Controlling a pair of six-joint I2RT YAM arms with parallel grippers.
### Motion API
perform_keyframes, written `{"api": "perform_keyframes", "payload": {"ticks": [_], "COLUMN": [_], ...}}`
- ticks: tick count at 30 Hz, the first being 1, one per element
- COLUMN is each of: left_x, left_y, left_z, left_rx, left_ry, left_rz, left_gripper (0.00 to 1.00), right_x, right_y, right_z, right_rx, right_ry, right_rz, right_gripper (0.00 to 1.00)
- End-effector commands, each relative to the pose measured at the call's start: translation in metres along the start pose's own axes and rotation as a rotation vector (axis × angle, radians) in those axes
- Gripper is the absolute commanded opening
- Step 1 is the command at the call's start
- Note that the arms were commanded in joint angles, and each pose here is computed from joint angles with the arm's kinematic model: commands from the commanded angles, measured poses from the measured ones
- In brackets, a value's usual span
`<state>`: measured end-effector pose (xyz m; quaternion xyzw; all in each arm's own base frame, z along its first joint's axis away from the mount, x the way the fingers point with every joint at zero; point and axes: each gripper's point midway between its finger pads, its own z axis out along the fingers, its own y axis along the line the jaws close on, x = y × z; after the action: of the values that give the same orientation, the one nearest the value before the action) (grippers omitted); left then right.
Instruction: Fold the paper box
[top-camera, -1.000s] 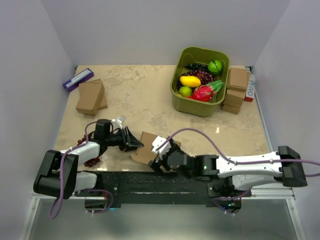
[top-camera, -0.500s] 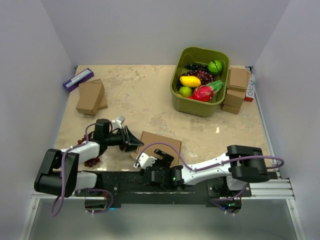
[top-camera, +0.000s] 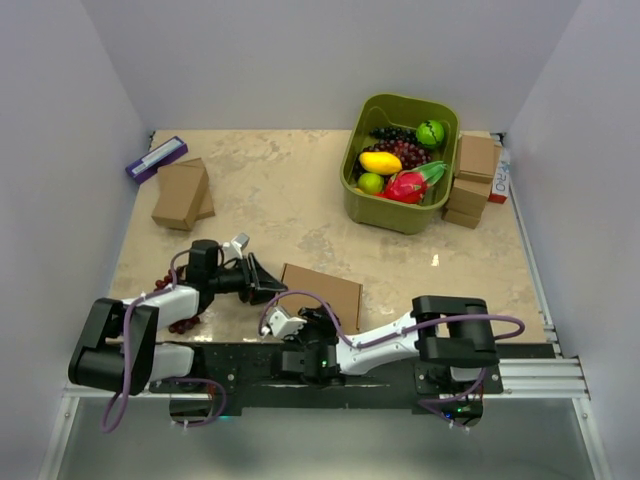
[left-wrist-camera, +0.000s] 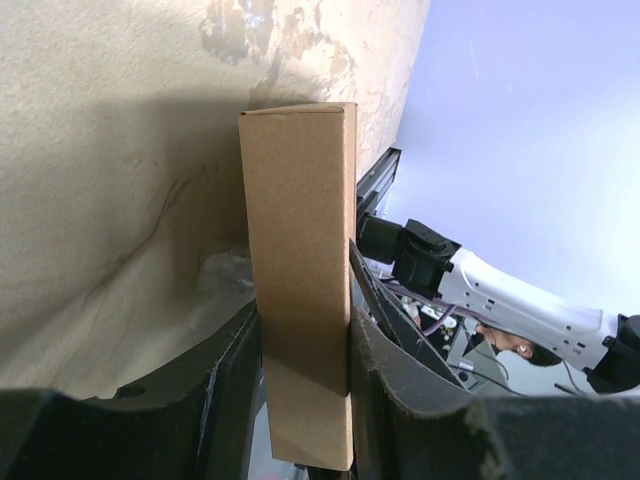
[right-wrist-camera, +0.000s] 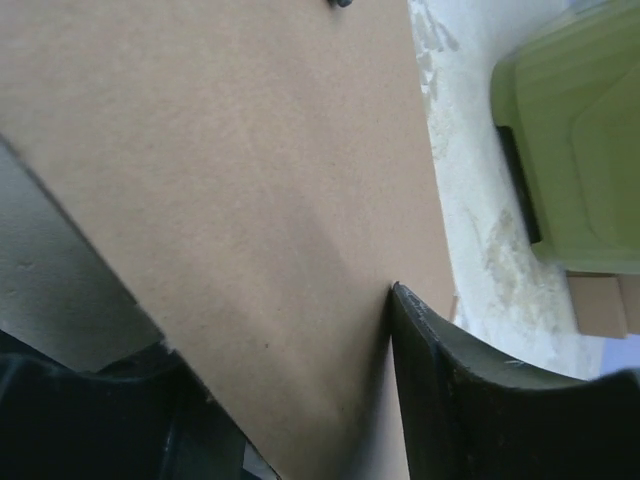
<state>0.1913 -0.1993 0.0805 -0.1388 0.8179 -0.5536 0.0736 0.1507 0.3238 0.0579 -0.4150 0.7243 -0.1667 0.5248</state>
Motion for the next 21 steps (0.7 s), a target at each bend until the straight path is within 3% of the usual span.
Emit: {"api": "perform_keyframes", "payload": {"ticks": [1, 2, 3, 4, 6, 8, 12, 16, 19, 21], "left_x": [-0.005, -0.008, -0.018, -0.028, -0.048, -0.061, -0.108, -0.124, -0.113, -0.100], "left_y": [-0.026, -0.025, -0.024, -0.029, -0.032, -0.031, -0.041, -0.086, -0.110, -0.113], "left_z": [-0.008, -0.009, -0.011, -0.013, -0.018, -0.023, -0.051, -0.081, -0.089, -0.083], "left_rx": [0.094, 0.084, 0.070, 0.062, 0.018, -0.026, -0.172, -0.124, -0.019, 0.045], "left_ry": [0.011, 0.001, -0.040, -0.071, -0.158, -0.218, -0.495, -0.734, -0.792, -0.761], "left_rz": [0.110, 0.117, 0.176, 0.219, 0.317, 0.363, 0.557, 0.797, 0.918, 0.943], "left_gripper": [0.14, 0.26, 0.48, 0.60, 0.80, 0.87, 0.91, 0.87, 0.86, 0.82], "right_x": [-0.016, -0.017, -0.016, -0.020, -0.018, -0.023, -0.020, -0.025, -0.028, -0.033], "right_y": [-0.007, -0.004, -0.004, -0.007, -0.008, -0.014, -0.030, -0.051, -0.074, -0.080], "right_z": [-0.002, -0.002, -0.003, -0.006, -0.006, -0.007, -0.006, 0.000, 0.011, 0.012], "right_rx": [0.020, -0.015, -0.032, -0.050, -0.115, -0.195, -0.382, -0.604, -0.687, -0.731], "right_ry": [-0.025, -0.019, -0.011, -0.012, 0.022, 0.050, 0.124, 0.134, 0.152, 0.161], "right_rz": [0.027, 0.013, 0.002, 0.014, 0.005, 0.030, 0.055, 0.098, 0.149, 0.158], "right_gripper": [0.42, 0.38, 0.36, 0.35, 0.33, 0.33, 0.32, 0.32, 0.32, 0.31]}}
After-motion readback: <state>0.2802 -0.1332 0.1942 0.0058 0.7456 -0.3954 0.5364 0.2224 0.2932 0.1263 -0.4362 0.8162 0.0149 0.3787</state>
